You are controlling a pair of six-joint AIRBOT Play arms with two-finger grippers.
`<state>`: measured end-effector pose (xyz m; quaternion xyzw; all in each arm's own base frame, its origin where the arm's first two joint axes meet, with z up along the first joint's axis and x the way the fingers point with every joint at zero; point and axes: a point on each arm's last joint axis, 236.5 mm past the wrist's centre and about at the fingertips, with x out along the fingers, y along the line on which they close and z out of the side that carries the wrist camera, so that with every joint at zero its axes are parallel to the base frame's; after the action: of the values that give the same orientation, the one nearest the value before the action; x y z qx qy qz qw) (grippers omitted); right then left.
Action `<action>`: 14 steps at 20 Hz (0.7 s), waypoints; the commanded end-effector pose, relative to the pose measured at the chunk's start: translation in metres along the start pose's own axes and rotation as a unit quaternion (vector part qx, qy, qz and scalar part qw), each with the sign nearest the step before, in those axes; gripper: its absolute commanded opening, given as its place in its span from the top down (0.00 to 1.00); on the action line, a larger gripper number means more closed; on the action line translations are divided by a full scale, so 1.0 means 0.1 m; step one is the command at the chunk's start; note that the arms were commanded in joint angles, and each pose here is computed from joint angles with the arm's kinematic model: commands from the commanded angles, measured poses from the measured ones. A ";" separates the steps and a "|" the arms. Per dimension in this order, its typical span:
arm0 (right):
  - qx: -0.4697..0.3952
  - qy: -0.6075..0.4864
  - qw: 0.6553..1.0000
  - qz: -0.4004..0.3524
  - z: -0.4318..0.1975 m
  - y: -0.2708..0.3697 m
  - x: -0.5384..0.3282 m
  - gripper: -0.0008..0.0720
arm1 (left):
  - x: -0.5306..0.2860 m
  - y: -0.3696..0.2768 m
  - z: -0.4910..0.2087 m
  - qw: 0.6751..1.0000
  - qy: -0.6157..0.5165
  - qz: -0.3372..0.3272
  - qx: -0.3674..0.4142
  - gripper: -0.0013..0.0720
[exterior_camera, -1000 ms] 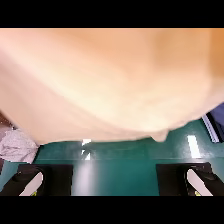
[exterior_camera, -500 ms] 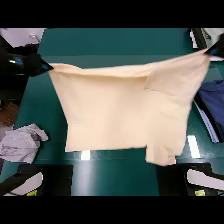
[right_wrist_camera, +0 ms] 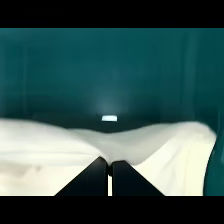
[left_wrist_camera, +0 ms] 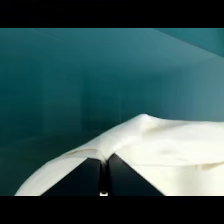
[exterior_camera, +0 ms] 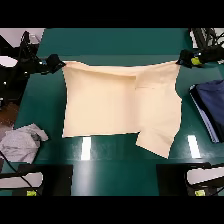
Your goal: Fold the shirts.
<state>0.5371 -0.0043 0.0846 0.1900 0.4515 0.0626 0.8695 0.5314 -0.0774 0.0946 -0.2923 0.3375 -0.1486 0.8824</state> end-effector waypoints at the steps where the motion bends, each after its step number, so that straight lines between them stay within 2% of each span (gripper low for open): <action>1: -0.017 -0.065 0.998 -0.017 0.30 -0.09 0.10 0.97 | 0.12 0.18 0.13 0.999 -0.034 0.018 0.020 0.95; 4: -0.055 -0.020 0.998 -0.039 0.09 -0.17 0.13 0.97 | 0.15 0.24 -0.05 0.998 0.003 0.025 0.049 0.95; 8: -0.095 0.094 0.985 -0.105 -0.46 -0.49 0.10 0.97 | 0.09 0.43 -0.62 0.986 0.123 0.047 0.107 0.95; 14: -0.070 0.171 0.976 -0.116 -1.25 -0.72 0.24 0.97 | 0.11 0.79 -1.18 0.977 0.179 0.074 0.085 0.95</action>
<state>0.4714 -0.0273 -0.0015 0.0665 0.5759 0.0318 0.8142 0.4798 -0.0730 -0.0077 -0.1680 0.4705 -0.1663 0.8502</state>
